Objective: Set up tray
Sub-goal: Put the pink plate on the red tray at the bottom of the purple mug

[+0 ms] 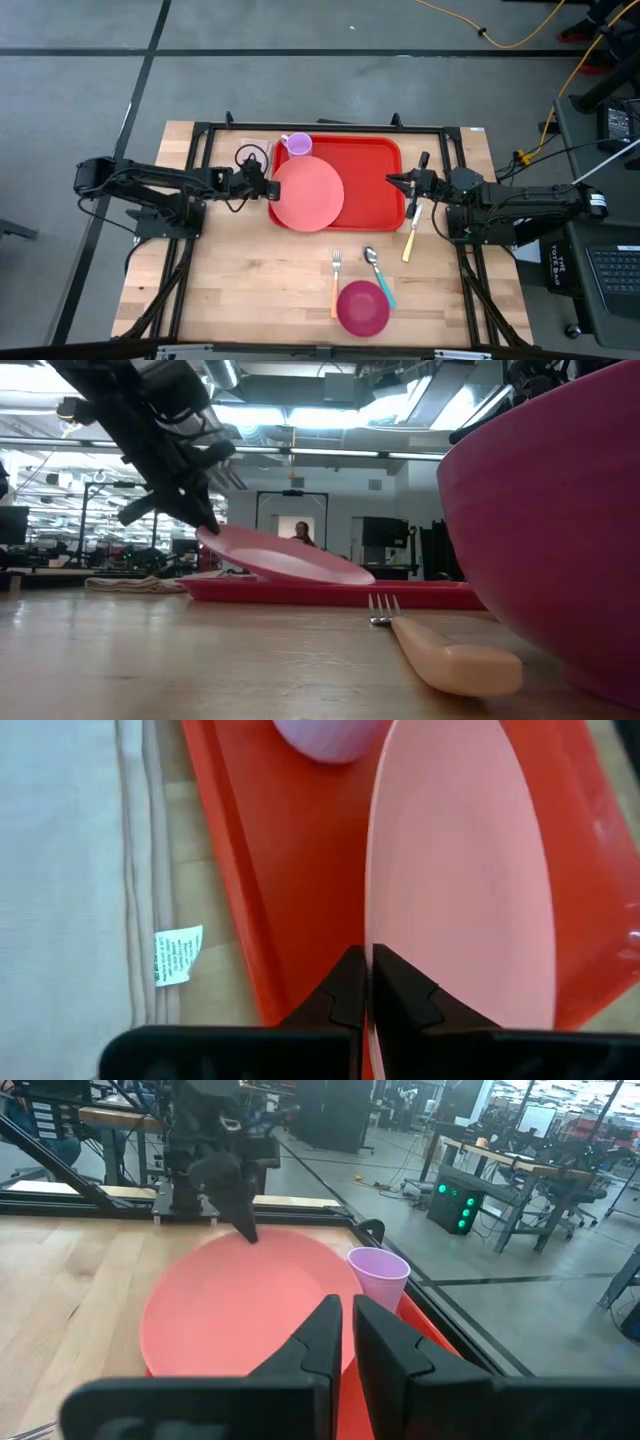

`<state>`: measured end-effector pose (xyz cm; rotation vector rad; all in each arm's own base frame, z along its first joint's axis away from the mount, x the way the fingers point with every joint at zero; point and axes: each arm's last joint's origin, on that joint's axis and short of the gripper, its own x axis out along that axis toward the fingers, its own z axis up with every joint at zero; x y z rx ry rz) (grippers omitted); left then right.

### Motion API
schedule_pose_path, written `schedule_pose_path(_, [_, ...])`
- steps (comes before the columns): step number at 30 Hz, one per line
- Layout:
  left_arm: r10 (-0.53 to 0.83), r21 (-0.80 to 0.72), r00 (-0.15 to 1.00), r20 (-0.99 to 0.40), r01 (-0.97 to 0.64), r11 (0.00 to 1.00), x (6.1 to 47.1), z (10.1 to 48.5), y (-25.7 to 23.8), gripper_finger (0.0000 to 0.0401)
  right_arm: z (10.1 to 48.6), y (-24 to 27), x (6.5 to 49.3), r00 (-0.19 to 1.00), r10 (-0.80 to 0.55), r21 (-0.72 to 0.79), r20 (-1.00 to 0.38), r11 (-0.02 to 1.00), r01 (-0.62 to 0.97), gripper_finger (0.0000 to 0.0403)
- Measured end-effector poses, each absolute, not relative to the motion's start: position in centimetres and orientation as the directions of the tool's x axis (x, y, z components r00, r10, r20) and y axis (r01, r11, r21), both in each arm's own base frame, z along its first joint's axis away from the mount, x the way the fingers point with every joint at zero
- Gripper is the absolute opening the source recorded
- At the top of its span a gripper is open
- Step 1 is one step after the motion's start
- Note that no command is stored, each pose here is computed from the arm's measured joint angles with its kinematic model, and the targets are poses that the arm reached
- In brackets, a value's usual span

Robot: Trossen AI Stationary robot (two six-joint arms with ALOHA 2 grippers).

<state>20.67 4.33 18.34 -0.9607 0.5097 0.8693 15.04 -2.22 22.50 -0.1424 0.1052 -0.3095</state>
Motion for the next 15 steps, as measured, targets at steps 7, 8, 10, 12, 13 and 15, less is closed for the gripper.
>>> schedule_pose_path(7, [0.389,-0.492,0.588,-0.710,-0.808,0.324,21.6,17.7,5.3,0.0002,22.5,-2.2,15.0,0.947,-0.311,-0.156,-0.082,0.943,0.296,0.0036])
schedule_pose_path(8, [0.387,-0.484,0.581,-0.716,-0.813,0.325,21.5,17.6,5.4,0.0002,22.5,-2.2,15.0,0.947,-0.310,-0.156,-0.081,0.943,0.295,0.0036])
schedule_pose_path(10, [0.390,-0.464,0.563,-0.729,-0.824,0.324,21.3,17.5,5.6,0.0003,22.5,-2.2,15.0,0.947,-0.311,-0.156,-0.081,0.943,0.296,0.0036])
schedule_pose_path(12, [0.392,-0.446,0.544,-0.742,-0.837,0.316,21.1,17.4,5.7,0.0003,22.5,-2.2,15.0,0.947,-0.311,-0.155,-0.082,0.943,0.296,0.0036])
schedule_pose_path(13, [0.394,-0.439,0.538,-0.745,-0.840,0.318,21.0,17.3,5.8,0.0003,22.5,-2.2,15.0,0.947,-0.311,-0.156,-0.082,0.943,0.296,0.0036])
schedule_pose_path(15, [0.403,-0.423,0.532,-0.745,-0.843,0.332,20.9,17.3,6.1,0.0003,22.5,-2.2,15.0,0.947,-0.311,-0.155,-0.082,0.943,0.296,0.0036])
